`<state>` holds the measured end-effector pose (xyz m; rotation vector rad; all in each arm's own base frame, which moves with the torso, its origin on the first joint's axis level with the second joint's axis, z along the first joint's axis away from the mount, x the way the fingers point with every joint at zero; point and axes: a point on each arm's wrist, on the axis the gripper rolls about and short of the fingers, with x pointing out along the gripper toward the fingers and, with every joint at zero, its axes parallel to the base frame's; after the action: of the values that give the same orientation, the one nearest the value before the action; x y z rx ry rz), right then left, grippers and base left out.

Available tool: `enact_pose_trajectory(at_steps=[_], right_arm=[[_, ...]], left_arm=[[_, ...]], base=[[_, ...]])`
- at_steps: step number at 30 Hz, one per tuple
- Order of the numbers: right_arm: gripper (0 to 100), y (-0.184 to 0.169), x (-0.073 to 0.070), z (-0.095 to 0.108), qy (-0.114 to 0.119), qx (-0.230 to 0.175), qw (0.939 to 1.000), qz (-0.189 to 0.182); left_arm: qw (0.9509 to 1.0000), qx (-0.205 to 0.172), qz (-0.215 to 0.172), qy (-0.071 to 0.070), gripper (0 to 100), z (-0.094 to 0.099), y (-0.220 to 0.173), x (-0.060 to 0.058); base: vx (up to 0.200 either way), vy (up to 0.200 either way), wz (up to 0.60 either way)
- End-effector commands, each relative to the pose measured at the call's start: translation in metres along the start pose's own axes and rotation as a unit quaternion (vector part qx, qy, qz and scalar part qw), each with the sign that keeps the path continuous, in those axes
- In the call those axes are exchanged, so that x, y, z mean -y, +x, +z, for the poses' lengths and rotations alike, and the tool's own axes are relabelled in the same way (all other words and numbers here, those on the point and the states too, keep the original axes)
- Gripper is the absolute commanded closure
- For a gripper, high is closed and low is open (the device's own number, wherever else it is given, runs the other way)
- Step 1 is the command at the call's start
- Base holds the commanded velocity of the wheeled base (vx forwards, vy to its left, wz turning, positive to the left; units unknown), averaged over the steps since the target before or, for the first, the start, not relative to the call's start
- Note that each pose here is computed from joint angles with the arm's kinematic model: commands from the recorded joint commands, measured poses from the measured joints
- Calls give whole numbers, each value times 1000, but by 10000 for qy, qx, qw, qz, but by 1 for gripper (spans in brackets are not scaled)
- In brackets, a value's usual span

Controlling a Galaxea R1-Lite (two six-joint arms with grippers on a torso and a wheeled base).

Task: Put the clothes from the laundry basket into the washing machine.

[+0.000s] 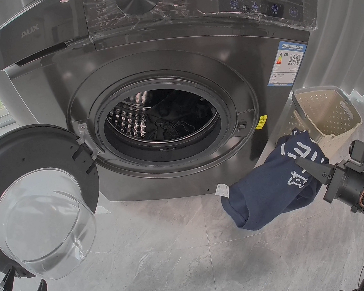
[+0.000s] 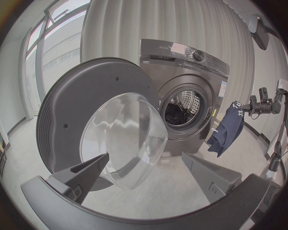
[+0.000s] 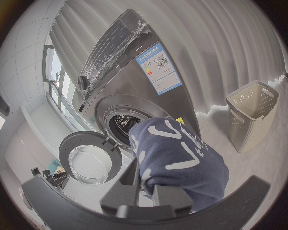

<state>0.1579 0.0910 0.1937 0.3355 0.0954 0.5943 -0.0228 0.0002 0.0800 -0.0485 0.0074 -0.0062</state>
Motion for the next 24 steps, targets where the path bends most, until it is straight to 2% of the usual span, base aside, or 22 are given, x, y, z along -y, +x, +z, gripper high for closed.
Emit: enact_pose_trajectory(at_steps=[1,14,17,24], right_arm=[[100,-4,-2,-7,6,-144,9999,59],[100,-5,-2,-11,2,-205,9998,70],[100,-5,-2,-10,10,-203,9998,87],[100,-5,-3,-14,6,-283,9995,107]], left_arm=[[10000,-2,1,-3,0,-5,0,0],[10000,-2,1,-3,0,-5,0,0],[10000,-2,1,-3,0,-5,0,0],[10000,-2,1,-3,0,-5,0,0]], base=[[0,0,0],[0,0,0],[0,0,600],[0,0,0]])
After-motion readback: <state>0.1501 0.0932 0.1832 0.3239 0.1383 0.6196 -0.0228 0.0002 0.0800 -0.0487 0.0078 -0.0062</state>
